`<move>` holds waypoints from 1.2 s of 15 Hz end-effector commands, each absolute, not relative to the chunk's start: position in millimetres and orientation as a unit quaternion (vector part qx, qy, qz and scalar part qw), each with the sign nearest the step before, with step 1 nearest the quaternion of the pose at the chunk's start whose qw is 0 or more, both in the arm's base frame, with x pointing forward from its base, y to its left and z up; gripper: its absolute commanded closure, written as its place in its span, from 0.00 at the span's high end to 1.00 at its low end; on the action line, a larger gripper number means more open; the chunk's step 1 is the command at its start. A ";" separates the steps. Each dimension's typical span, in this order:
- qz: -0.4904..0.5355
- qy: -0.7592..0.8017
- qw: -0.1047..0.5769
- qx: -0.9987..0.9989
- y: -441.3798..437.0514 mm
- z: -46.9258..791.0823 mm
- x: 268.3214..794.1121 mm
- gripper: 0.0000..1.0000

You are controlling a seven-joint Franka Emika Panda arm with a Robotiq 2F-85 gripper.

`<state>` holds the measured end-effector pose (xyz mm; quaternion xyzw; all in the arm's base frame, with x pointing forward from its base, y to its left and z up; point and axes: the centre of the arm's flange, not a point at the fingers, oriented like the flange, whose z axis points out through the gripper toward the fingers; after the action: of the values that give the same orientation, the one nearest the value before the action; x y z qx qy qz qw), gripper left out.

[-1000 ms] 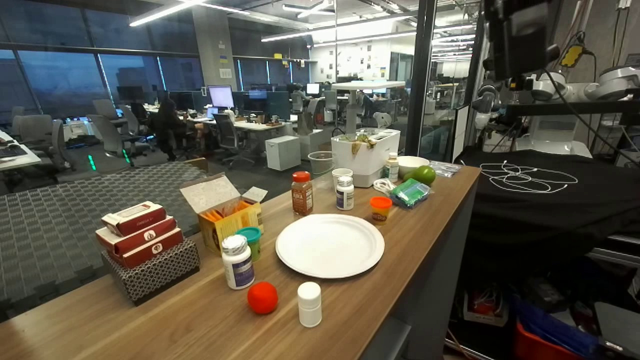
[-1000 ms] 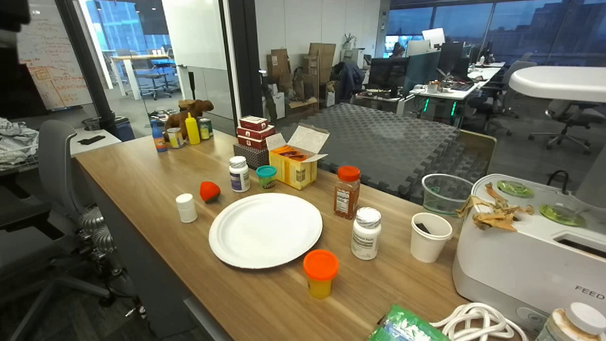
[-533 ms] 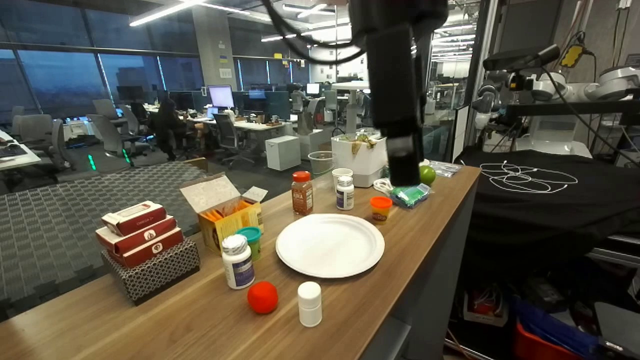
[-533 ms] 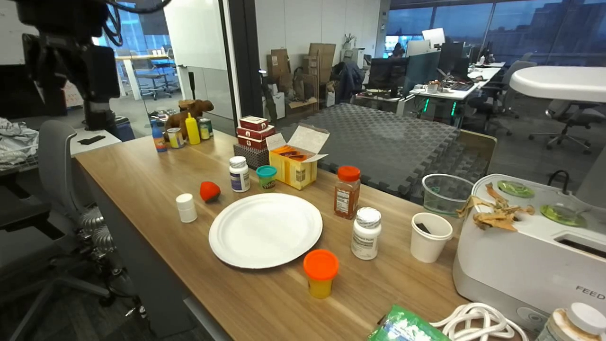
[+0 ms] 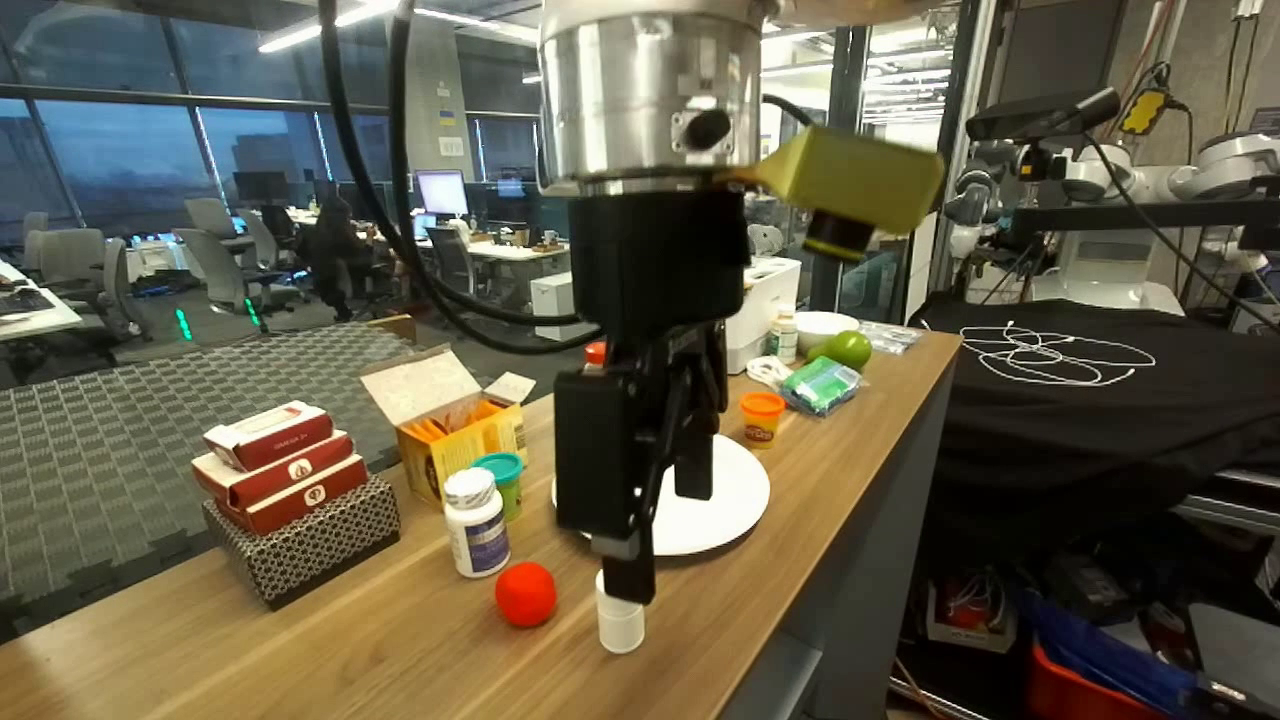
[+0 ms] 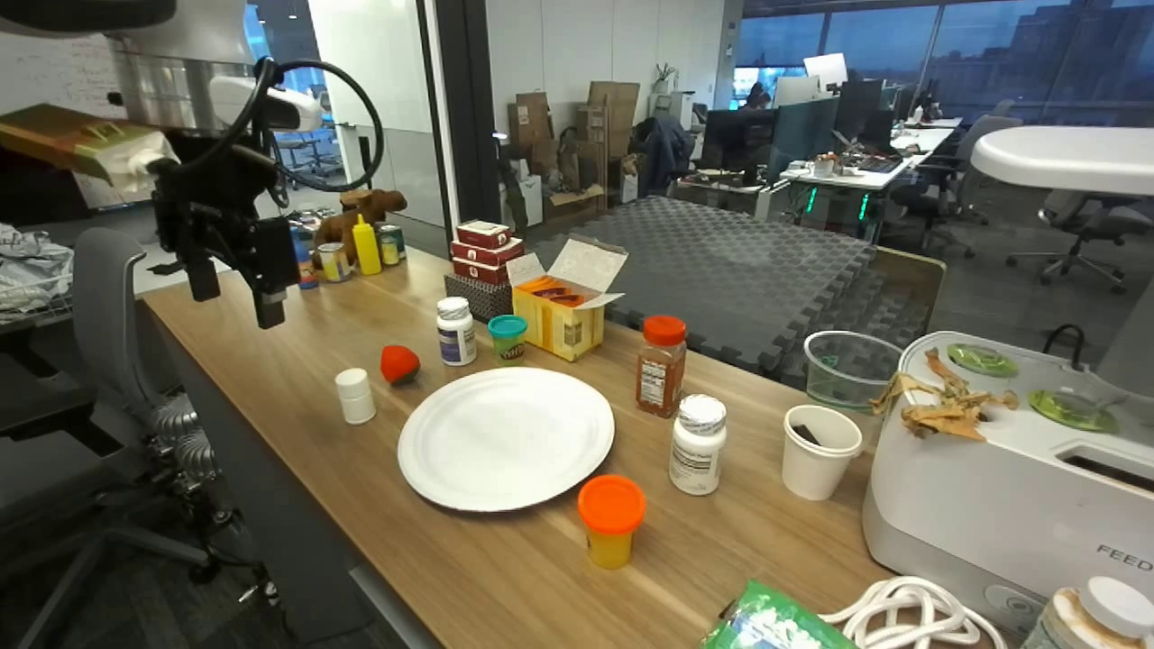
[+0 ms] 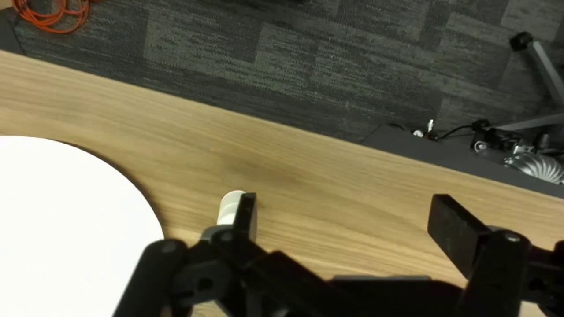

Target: Put the bottles and red plushy on the plate

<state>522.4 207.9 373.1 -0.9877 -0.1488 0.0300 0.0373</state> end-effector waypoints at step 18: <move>0.030 -0.106 -0.001 -0.994 190.1 314.8 552.8 1.00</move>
<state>552.8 190.1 314.9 -0.9939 -0.1063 0.0301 -0.0008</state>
